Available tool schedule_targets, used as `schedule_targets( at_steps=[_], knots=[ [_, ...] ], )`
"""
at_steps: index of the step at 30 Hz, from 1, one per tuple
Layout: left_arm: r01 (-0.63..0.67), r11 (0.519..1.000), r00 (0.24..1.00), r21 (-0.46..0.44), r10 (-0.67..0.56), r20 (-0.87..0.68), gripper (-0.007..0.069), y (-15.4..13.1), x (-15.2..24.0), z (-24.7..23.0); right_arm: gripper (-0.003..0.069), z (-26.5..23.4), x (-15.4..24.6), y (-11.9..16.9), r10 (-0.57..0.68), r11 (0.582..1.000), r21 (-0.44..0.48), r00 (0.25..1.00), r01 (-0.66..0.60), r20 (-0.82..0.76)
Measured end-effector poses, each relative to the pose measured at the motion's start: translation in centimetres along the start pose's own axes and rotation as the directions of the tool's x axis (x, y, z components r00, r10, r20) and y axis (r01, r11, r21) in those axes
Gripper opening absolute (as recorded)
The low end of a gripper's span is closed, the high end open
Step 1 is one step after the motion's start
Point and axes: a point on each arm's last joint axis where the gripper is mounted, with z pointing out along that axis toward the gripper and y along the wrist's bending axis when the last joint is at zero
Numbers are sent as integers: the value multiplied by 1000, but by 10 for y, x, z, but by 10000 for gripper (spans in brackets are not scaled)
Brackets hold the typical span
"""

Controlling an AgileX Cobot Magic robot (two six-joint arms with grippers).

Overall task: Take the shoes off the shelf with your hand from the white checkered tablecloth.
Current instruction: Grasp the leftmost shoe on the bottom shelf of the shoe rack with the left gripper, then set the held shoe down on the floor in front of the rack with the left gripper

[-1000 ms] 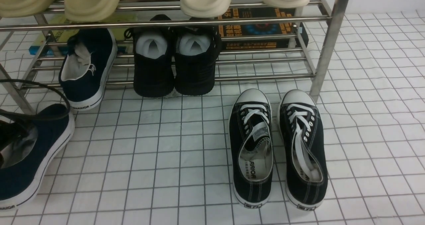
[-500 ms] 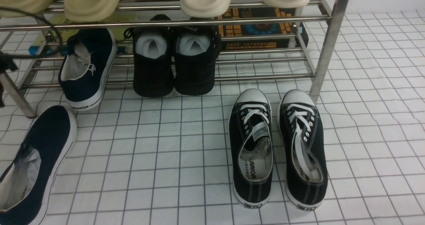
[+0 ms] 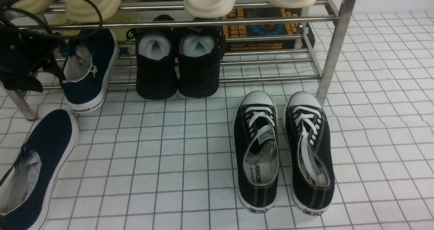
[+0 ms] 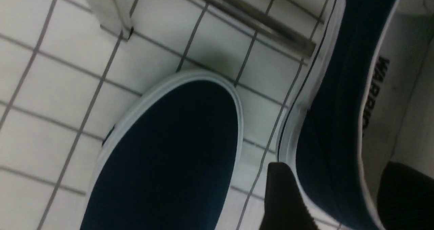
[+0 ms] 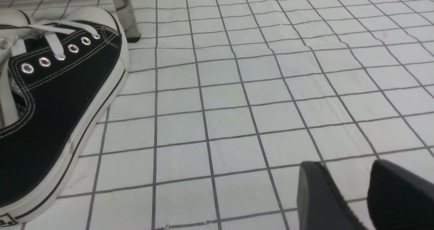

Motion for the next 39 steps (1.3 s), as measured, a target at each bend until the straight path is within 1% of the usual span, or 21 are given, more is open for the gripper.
schedule_targets(
  at_steps=[2, 8, 11, 13, 14, 15, 16, 18, 19, 20, 25, 27, 30, 32, 33, 35, 37, 39],
  knots=[
    [-6, 1000, 1000, 8, 6, 28, 404, -3, -7, 11, 241, 0, 0, 0, 0, 1000, 0, 1000, 0, 0],
    [-27, 999, 999, 19, 27, 44, 404, -12, -7, 33, 241, 0, 0, 0, 0, 1000, 0, 1000, 0, 0],
    [-35, 999, 998, 22, 34, 49, 385, -16, -6, 48, 241, 0, 0, 0, 0, 1000, 0, 1000, 0, 0],
    [-47, 999, 998, 9, 47, 53, 330, -14, -7, 53, 241, 0, 0, 0, 0, 1000, 0, 1000, 0, 0],
    [-50, 999, 997, 8, 49, 56, 330, -14, -7, 52, 241, 0, 0, 0, 0, 1000, 0, 1000, 0, 0],
    [-62, 998, 996, -4, 62, 57, 271, -13, -8, 53, 241, 0, 0, 0, 0, 1000, 0, 1000, 0, 0],
    [-68, 998, 996, -10, 68, 56, 239, -13, -8, 54, 241, 0, 0, 0, 0, 1000, 0, 1000, 0, 0],
    [-82, 996, 995, -24, 83, 46, 85, -11, -7, 53, 241, 0, 0, 0, 0, 1000, 0, 1000, 0, 0],
    [-82, 996, 996, -25, 83, 44, 77, -11, -7, 53, 241, 0, 0, 0, 0, 1000, 0, 1000, 0, 0],
    [-87, 996, 996, -30, 88, 35, 41, -11, -6, 50, 241, 0, 0, 0, 0, 1000, 0, 1000, 0, 0],
    [-118, 990, 993, -72, 116, -37, 28, -9, 1, 27, 241, 0, 0, 0, 0, 1000, 0, 1000, 0, 0],
    [-131, 985, 990, -109, 124, -71, 26, -8, 7, -8, 241, 0, 0, 0, 0, 1000, 0, 1000, 0, 0],
    [-137, 980, 987, -144, 123, -99, 27, -7, 15, -41, 241, 0, 0, 0, 0, 1000, 0, 1000, 0, 0],
    [-132, 980, 986, -150, 115, -118, 26, -5, 22, -54, 241, 0, 0, 0, 0, 1000, 0, 1000, 0, 0],
    [-118, 983, 986, -141, 99, -137, 26, -5, 32, -65, 241, 0, 0, 0, 0, 1000, 0, 1000, 0, 0],
    [-122, 983, 983, -138, 100, -156, 26, -5, 41, -66, 241, 0, 0, 0, 0, 1000, 0, 1000, 0, 0],
    [-159, 979, 968, -131, 129, -214, 26, -8, 67, -59, 241, 0, 0, 0, 0, 1000, 0, 1000, 0, 0],
    [-205, 972, 954, -116, 171, -247, 26, -16, 84, -48, 241, 0, 0, 0, 0, 1000, 0, 1000, 0, 0]
  ],
)
